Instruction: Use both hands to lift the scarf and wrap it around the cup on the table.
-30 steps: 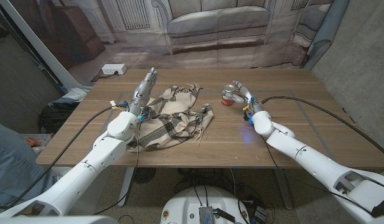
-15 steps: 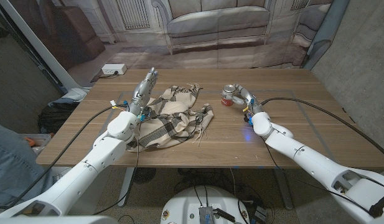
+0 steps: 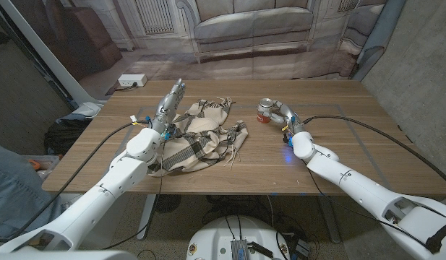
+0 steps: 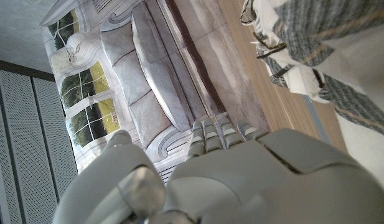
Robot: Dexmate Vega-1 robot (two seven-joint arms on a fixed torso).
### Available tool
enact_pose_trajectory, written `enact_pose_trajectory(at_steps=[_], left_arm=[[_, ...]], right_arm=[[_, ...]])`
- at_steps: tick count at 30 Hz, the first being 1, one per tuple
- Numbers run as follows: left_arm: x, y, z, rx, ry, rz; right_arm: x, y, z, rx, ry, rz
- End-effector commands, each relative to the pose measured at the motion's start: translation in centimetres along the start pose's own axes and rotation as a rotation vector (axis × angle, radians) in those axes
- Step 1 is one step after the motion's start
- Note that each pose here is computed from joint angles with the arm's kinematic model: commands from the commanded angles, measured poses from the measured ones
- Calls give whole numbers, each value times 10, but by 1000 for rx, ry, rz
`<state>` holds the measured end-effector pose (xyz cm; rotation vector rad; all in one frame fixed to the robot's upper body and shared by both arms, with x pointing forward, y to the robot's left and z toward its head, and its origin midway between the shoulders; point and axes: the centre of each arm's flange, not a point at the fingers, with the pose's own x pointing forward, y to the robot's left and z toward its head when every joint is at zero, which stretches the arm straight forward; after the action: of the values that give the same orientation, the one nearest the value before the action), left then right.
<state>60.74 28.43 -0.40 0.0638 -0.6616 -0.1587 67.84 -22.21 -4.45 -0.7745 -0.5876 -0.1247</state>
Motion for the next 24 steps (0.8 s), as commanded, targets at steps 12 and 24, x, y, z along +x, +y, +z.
enact_pose_trajectory(at_steps=[12, 24], left_arm=[[2, -8, -8, -13, 31, -3], [6, -13, -10, -16, 29, -16]], right_arm=[[4, 7, -3, -59, 40, 59], [1, 13, -7, -136, 52, 49]])
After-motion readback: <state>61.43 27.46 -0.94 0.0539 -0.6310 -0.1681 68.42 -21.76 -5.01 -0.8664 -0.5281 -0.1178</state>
